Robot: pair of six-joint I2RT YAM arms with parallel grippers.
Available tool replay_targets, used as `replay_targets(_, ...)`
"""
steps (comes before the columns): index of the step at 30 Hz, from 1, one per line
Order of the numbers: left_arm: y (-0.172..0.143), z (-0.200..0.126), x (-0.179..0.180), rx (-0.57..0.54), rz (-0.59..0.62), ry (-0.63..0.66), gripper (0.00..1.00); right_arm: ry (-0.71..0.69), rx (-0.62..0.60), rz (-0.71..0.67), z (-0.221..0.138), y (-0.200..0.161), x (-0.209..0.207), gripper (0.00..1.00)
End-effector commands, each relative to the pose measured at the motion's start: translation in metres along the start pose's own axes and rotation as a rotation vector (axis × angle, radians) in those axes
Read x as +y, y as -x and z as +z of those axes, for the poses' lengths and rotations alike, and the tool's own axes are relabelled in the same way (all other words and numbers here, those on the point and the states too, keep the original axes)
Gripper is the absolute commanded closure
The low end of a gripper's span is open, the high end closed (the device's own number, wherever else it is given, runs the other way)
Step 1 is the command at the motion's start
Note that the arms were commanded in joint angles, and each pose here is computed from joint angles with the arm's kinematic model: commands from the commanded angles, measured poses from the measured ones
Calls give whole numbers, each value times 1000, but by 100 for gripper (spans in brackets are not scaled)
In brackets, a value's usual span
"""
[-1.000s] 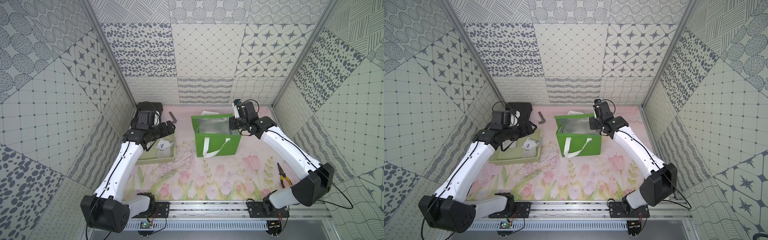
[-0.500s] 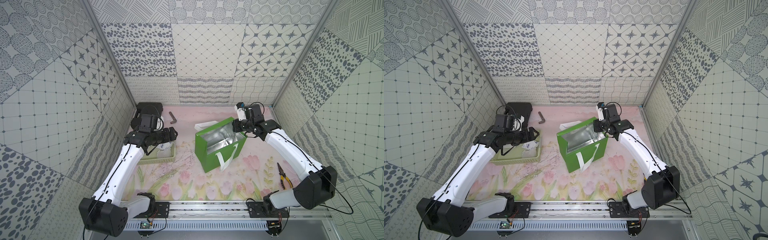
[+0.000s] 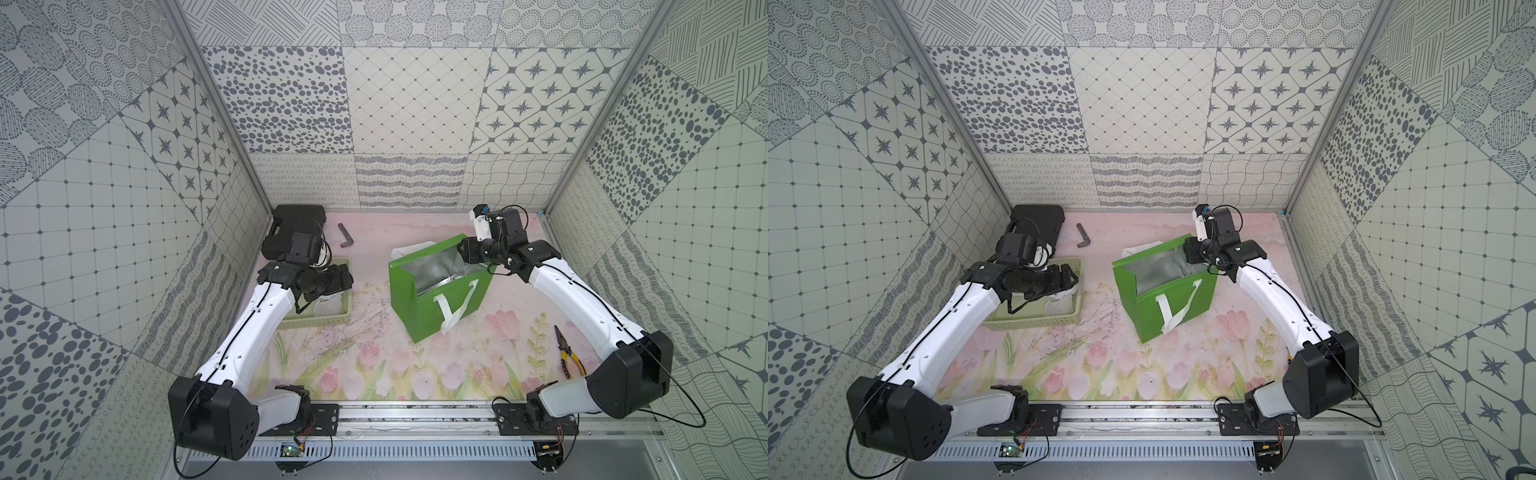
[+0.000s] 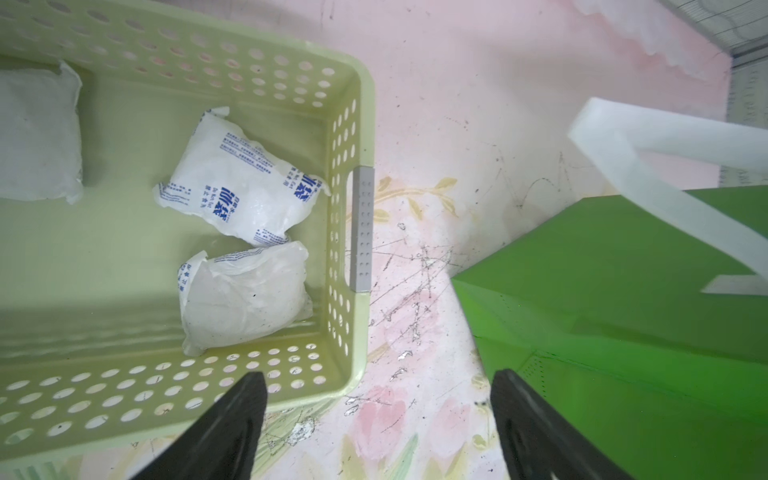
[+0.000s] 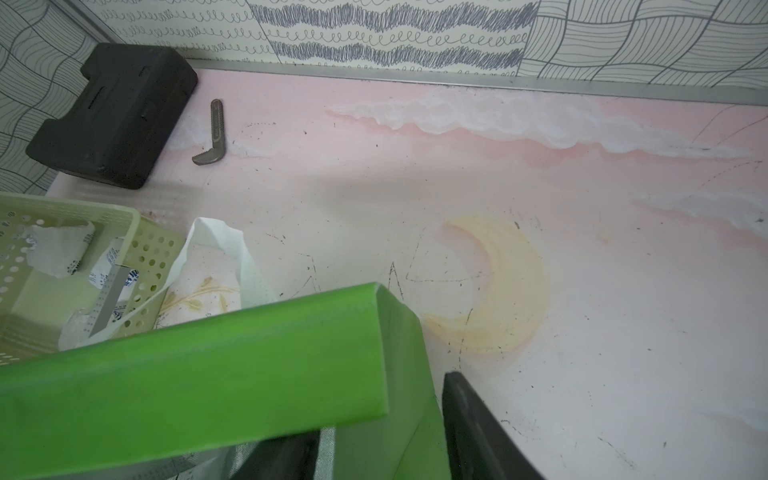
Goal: Place the ice pack in the delivery bag
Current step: Adjust the bin at the center of the board.
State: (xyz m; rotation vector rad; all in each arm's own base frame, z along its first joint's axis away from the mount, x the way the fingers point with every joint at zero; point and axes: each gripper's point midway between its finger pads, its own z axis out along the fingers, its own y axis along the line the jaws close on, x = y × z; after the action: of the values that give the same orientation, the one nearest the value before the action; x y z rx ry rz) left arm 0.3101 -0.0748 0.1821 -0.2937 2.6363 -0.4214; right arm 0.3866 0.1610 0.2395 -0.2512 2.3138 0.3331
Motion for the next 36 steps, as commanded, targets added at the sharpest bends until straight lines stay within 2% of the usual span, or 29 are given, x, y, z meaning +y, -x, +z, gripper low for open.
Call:
replay_targets(1, -7, 23, 31, 77, -8, 152, 13, 7, -47, 7, -10, 6, 3, 47)
replay_targets(6, -2, 57, 59, 164, -77, 222, 17, -11, -34, 2, -13, -1, -1, 46)
replay_targets(8, 3, 70, 64, 184, -108, 212, 21, -18, -33, 1, -14, -4, -3, 48)
replay_targets(11, 8, 88, 58, 226, -78, 162, 28, -26, -29, -4, -16, -8, -5, 48)
replay_targets(16, -11, 102, 63, 343, -59, 169, 29, -36, 4, 5, -15, -15, -7, 49)
replay_targets(22, -33, 113, 78, 418, -41, 232, 28, -50, 52, 7, -14, -28, -8, 48)
replay_targets(27, -47, 123, 79, 484, 51, 297, 21, -54, 73, 8, -17, -34, -8, 46)
replay_targets(30, -53, 127, 83, 516, 67, 333, 20, -51, 72, 8, -19, -34, -8, 45)
replay_targets(33, -43, 126, 89, 481, 38, 388, 22, -44, 74, 13, -18, -35, -7, 45)
replay_targets(36, -22, 120, 80, 389, -7, 359, 22, -40, 76, 19, -19, -37, -6, 45)
